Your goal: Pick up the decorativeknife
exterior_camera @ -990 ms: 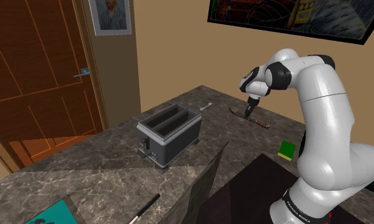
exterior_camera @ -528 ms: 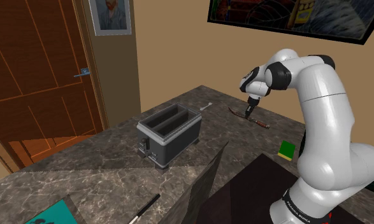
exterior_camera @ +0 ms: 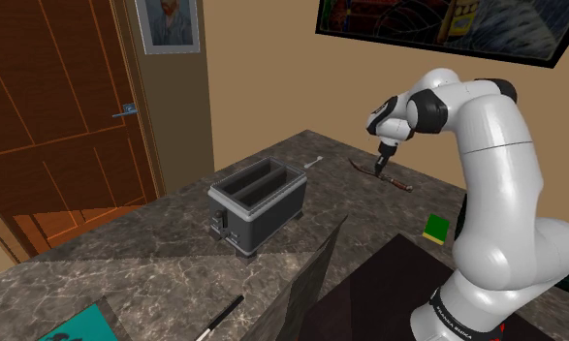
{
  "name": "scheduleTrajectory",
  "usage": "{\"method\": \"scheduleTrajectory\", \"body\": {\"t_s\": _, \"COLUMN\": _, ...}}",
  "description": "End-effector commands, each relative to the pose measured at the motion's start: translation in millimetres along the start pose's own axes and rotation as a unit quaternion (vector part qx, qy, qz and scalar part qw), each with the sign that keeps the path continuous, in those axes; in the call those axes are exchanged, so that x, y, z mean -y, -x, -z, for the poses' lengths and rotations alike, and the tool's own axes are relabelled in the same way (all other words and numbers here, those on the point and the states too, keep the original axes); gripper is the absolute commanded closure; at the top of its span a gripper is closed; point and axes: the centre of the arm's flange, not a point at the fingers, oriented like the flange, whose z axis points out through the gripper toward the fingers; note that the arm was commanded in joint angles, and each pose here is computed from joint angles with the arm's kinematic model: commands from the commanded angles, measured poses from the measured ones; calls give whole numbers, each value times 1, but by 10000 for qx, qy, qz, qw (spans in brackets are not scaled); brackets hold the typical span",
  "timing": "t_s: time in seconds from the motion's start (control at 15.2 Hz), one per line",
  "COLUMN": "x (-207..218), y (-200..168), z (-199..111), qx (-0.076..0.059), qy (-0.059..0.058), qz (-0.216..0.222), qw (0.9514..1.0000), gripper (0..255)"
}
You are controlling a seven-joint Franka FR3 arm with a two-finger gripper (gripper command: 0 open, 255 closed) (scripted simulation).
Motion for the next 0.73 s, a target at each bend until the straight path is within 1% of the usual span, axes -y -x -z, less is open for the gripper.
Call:
{"method": "scheduleTrajectory", "body": {"t_s": 0.0, "x": 0, "y": -1, "z": 10, "qx": 1, "qy": 0, "qz": -1, "qw": 10000, "gripper": 255}}
{"method": "scheduleTrajectory", "body": {"t_s": 0.53, "x": 1, "y": -1, "z": 52, "qx": 1, "qy": 0, "qz": -1, "qw": 10000, "gripper": 255}}
{"method": "scheduleTrajectory", "body": {"t_s": 0.66, "x": 1, "y": -1, "z": 53, "qx": 1, "qy": 0, "qz": -1, "qw": 10000, "gripper": 255}}
